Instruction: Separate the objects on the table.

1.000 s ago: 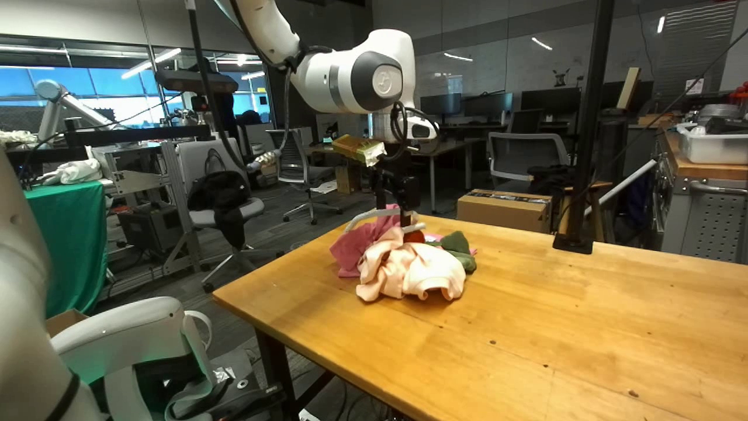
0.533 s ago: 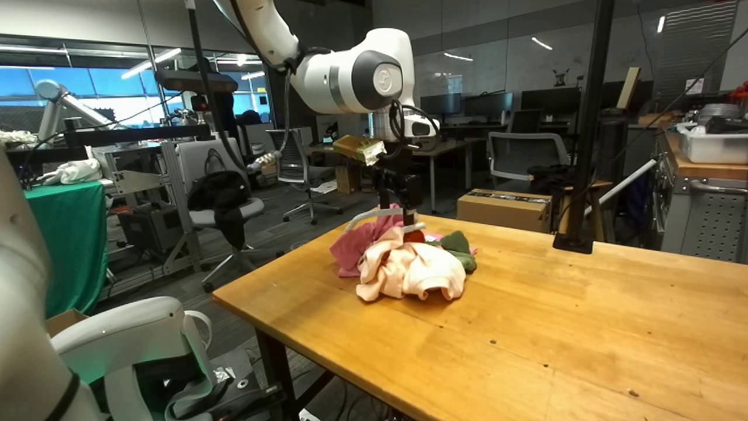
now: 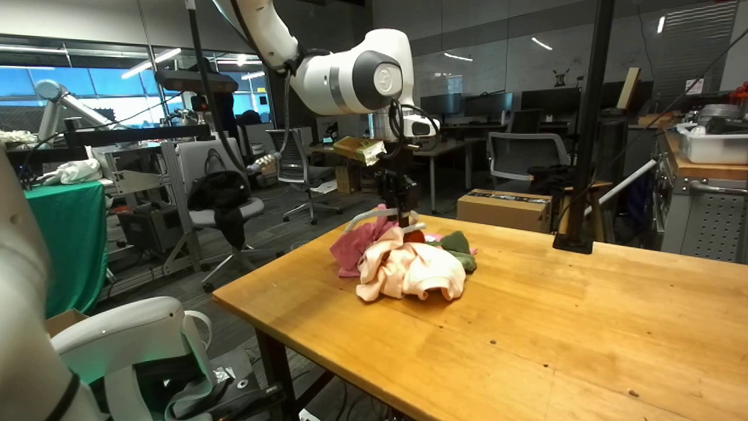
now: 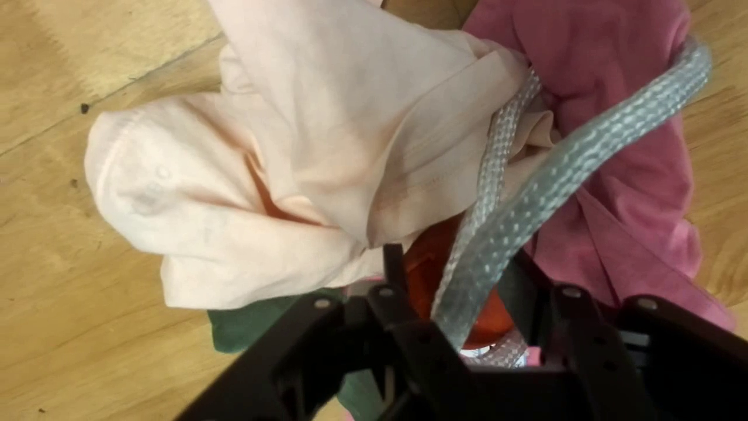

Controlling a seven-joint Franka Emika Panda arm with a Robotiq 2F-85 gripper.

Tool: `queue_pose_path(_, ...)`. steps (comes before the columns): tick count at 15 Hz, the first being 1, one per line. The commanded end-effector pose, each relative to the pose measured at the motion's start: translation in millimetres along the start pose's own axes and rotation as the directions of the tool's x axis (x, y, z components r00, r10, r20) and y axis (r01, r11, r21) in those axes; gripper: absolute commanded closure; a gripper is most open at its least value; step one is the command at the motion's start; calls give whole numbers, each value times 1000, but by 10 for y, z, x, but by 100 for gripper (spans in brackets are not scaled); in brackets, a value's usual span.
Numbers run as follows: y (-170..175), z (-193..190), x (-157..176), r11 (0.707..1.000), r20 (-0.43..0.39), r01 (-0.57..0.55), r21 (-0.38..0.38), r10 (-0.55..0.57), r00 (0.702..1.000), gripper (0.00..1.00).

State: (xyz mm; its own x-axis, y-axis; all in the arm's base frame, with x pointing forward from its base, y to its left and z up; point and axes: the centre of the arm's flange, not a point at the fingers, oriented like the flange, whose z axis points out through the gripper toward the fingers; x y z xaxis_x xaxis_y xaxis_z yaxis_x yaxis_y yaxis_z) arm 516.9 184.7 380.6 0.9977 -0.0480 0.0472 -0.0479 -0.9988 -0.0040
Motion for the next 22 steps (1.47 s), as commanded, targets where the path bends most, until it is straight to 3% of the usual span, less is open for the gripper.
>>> queue_pose_path(1, -27, -33, 4, 1000, -33, -8, -12, 7, 999, 85)
queue_pose_path(2, -24, -42, 1, 1000, -35, -8, -15, 7, 999, 92)
queue_pose_path(5, -15, -57, -13, 1000, -37, -11, -19, 10, 999, 98)
queue_pose_path(7, -7, -71, -23, 1000, -41, -13, -25, 12, 999, 93)
queue_pose_path(11, 37, -228, -61, 999, -72, -15, -39, 12, 997, 93)
queue_pose_path(22, 240, -1444, -191, 997, -219, -67, -36, 57, 974, 94)
